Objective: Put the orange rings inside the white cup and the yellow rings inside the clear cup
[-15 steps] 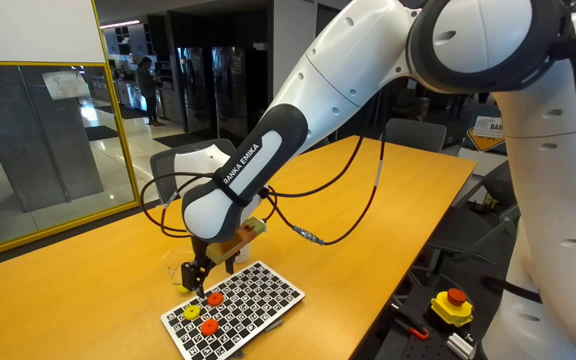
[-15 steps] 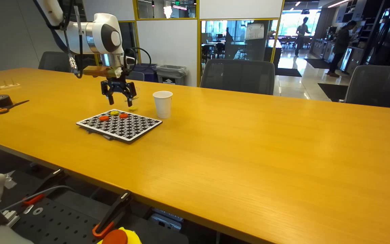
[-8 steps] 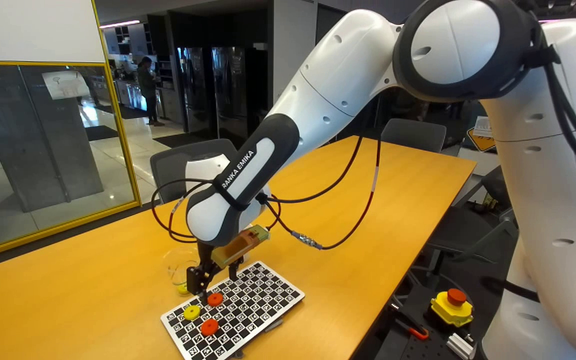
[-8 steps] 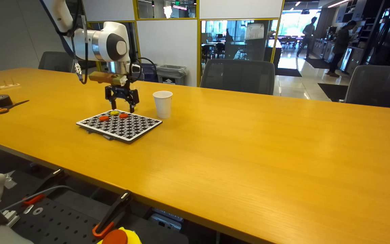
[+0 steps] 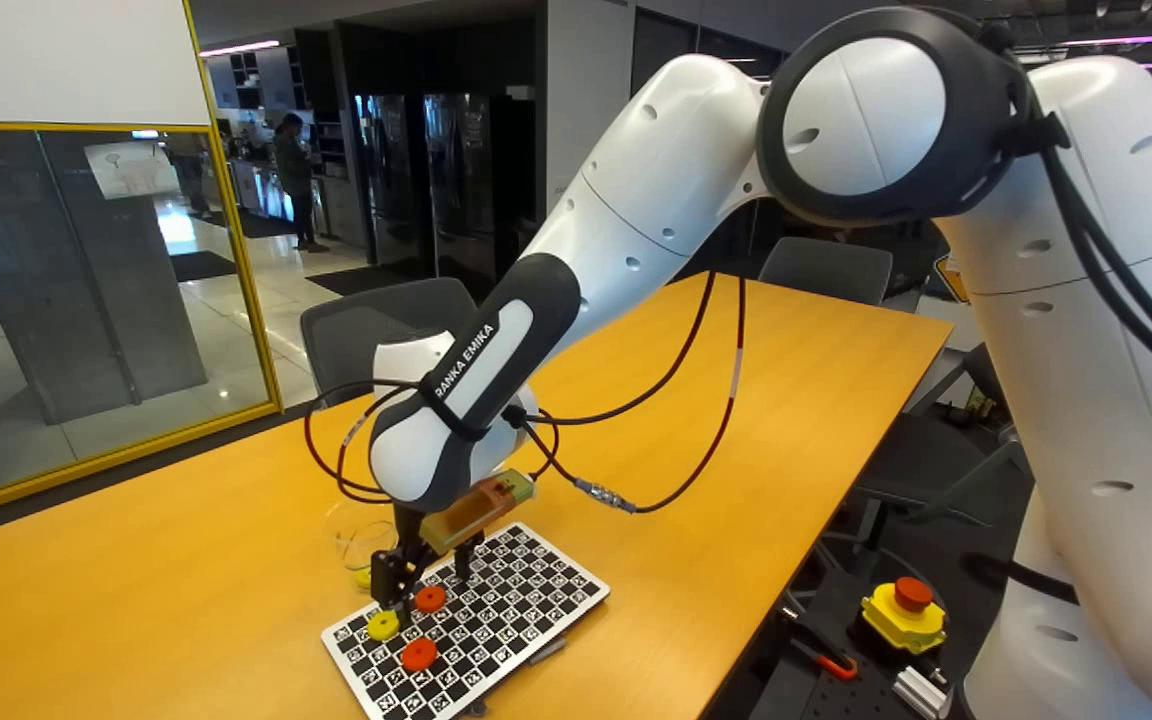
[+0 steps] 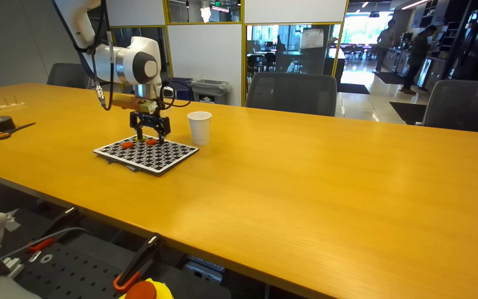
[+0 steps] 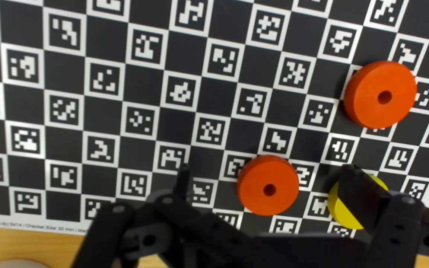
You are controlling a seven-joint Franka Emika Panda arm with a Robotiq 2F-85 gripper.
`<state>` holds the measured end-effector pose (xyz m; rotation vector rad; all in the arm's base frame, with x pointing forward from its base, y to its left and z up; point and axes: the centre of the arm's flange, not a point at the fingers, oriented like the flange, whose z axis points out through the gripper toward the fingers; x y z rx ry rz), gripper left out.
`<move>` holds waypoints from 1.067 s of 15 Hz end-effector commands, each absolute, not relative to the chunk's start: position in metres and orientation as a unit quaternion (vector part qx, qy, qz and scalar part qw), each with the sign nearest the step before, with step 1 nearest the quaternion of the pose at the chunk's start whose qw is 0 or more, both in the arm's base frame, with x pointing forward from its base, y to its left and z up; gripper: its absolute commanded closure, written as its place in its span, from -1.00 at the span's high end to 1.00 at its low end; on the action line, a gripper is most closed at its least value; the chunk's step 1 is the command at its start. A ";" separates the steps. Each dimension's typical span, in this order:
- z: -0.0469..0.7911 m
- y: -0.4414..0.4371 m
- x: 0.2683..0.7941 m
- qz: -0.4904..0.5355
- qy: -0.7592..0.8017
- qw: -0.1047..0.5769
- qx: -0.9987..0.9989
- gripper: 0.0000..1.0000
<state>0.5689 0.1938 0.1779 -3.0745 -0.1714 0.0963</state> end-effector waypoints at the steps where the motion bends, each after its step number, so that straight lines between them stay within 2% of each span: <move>1: 0.179 0.195 0.578 0.018 -0.052 0.043 -0.998 1.00; 6: 0.180 0.195 0.577 0.012 -0.049 0.043 -0.998 1.00; 8: 0.181 0.194 0.577 0.008 -0.050 0.042 -0.998 0.48; 10: 0.182 0.195 0.577 0.004 -0.049 0.042 -0.998 0.17; 15: 0.183 0.190 0.578 0.000 -0.045 0.040 -0.998 -0.58; 16: 0.187 0.190 0.579 -0.002 -0.044 0.041 -0.998 -0.56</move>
